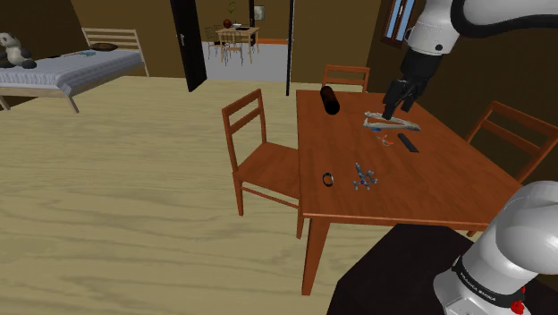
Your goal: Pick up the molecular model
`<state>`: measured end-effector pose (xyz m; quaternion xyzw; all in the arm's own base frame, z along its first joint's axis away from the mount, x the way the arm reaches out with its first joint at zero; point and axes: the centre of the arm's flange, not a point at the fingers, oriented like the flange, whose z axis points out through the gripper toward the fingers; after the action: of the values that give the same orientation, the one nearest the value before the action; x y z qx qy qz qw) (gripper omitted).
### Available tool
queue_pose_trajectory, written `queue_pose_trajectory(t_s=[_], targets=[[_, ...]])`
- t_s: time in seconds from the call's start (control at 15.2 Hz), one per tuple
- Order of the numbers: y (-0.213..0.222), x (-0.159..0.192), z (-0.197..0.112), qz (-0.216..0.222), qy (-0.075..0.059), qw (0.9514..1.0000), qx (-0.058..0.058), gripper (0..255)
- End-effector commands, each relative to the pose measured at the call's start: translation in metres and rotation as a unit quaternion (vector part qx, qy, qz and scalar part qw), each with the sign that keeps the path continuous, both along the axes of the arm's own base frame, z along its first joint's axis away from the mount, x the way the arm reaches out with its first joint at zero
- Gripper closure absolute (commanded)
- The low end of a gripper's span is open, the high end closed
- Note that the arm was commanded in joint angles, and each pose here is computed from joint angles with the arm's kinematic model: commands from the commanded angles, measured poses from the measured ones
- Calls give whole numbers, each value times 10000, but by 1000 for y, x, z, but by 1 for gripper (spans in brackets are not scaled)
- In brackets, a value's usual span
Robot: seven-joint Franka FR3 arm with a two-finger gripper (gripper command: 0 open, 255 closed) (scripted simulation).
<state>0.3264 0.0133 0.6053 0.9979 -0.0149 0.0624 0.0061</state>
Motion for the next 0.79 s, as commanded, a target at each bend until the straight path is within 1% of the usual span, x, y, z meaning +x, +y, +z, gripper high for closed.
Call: queue_pose_trajectory(t_s=[0.0, 0.33, 0.73], targets=[[0, 0, 0, 0, 0, 10000, 0, 0], [-29, 26, -55, -424, 7, 9990, 136, 0], [-64, 54, -122, -932, 15, 9952, 300, 0]])
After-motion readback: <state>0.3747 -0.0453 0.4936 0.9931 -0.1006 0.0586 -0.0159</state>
